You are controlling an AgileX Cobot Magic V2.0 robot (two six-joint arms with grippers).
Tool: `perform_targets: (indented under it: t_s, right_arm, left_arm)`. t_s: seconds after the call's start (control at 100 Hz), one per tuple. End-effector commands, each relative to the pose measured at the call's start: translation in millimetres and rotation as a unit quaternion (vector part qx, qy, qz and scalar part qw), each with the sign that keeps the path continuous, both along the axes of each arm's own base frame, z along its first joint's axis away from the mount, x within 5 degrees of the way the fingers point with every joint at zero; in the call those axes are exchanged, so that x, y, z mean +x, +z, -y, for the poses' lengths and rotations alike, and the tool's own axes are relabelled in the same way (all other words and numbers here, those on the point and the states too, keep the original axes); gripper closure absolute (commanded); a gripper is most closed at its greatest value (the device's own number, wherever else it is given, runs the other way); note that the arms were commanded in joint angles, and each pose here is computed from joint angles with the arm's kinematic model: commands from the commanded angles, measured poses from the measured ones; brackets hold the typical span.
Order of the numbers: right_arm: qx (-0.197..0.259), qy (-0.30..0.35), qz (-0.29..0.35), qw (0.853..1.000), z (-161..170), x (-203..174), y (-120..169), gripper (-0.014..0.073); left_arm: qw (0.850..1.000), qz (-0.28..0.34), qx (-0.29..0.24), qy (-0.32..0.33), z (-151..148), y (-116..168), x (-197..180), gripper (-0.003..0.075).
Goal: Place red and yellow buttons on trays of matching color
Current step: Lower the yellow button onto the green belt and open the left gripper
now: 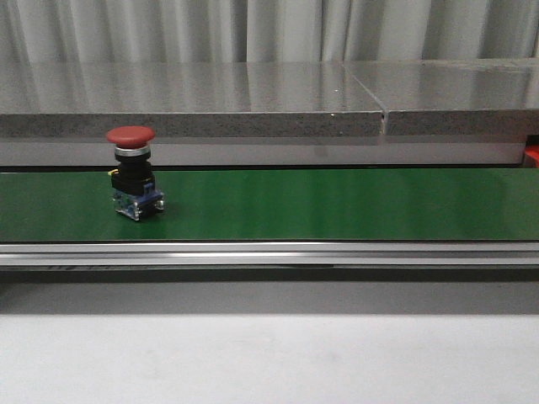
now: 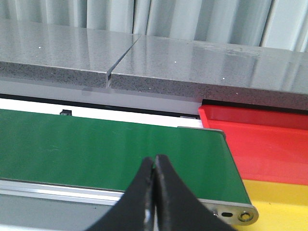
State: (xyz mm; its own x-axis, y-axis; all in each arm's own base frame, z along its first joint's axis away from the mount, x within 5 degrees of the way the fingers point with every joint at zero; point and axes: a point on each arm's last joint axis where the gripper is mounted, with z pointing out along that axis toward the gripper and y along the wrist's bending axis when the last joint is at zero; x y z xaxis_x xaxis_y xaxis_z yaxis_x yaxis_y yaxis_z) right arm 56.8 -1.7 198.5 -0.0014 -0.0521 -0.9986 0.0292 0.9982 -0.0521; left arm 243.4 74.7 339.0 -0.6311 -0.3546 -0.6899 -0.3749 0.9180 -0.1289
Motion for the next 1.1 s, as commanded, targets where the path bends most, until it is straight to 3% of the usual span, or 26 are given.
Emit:
perform_targets:
  t_s: [0.0, 0.42, 0.86, 0.95, 1.09]
  right_arm:
    - [-0.007, 0.001, 0.053, 0.999, -0.3, -2.2, 11.5, 0.0662]
    - [-0.007, 0.001, 0.053, 0.999, -0.3, -2.2, 11.5, 0.0662]
    - [-0.007, 0.001, 0.053, 0.999, -0.3, -2.2, 11.5, 0.0662]
    - [-0.007, 0.001, 0.053, 0.999, -0.3, -2.2, 11.5, 0.0662]
    - [-0.007, 0.001, 0.053, 0.999, -0.3, -2.2, 11.5, 0.0662]
  left_arm:
    - [0.998, 0.046, 0.015, -0.039, 14.8, 21.2, 14.1, 0.0739]
    - [0.991, -0.054, -0.008, -0.119, 48.0, -13.5, 77.9, 0.0739]
    - [0.984, -0.119, -0.009, -0.134, 47.3, -44.4, 89.9, 0.0731]
    - [0.982, -0.125, -0.005, -0.14, 47.4, -45.7, 89.6, 0.0648]
    - [0.978, -0.142, 0.001, -0.155, 47.4, -50.5, 90.0, 0.04]
